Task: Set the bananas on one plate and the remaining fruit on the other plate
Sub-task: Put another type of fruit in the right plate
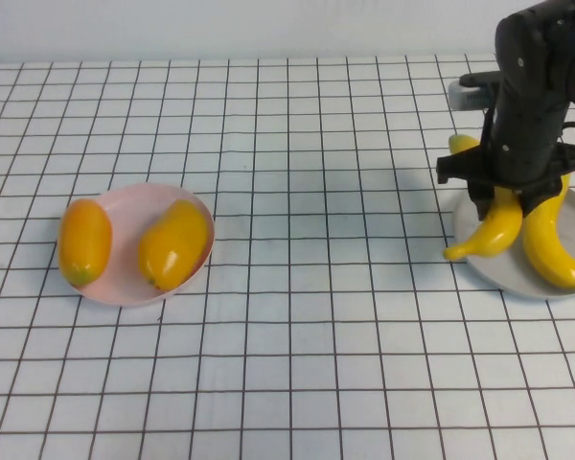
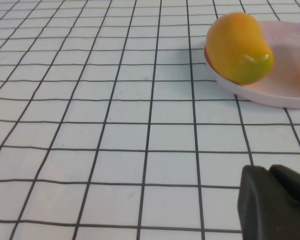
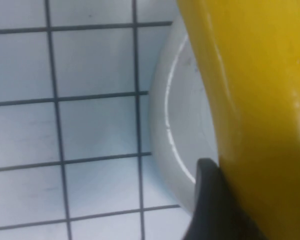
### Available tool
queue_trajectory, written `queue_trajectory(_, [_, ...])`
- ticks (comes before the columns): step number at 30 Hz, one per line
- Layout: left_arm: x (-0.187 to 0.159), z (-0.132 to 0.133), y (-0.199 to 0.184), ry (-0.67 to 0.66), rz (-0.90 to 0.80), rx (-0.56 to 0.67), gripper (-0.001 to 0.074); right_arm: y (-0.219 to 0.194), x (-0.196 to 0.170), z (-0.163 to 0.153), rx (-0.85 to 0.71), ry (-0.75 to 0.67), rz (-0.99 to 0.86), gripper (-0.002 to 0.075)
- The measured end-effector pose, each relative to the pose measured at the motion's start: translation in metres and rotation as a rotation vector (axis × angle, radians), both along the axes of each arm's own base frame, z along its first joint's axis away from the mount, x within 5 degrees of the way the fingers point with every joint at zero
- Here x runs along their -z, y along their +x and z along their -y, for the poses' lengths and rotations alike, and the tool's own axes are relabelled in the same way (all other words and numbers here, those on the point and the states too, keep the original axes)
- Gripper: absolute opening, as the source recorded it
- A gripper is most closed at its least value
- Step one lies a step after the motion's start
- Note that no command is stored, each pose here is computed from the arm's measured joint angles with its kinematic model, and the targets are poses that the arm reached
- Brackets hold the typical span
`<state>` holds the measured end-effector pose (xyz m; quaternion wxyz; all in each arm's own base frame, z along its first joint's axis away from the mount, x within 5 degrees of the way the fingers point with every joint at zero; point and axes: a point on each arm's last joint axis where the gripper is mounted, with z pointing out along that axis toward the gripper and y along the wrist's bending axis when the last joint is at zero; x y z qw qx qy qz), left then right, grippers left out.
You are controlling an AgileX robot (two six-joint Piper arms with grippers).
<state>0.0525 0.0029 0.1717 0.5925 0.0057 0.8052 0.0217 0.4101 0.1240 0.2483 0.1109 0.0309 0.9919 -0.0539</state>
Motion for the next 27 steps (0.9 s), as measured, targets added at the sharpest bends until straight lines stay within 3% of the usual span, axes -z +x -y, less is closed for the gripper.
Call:
queue_trajectory(7, [0.000,0.000,0.000,0.000,0.000,0.000,-0.0004,-0.002,0.016,0.021,0.023,-0.021,-0.057,0.0317])
queue_trajectory(16, [0.000,0.000,0.000,0.000,0.000,0.000,-0.0004,0.001,0.024,0.021,0.005,-0.012,-0.035,0.0317])
queue_trajectory(27, [0.000,0.000,0.000,0.000,0.000,0.000,-0.0004,0.005,0.029,0.023,-0.023,-0.043,-0.019,0.0418])
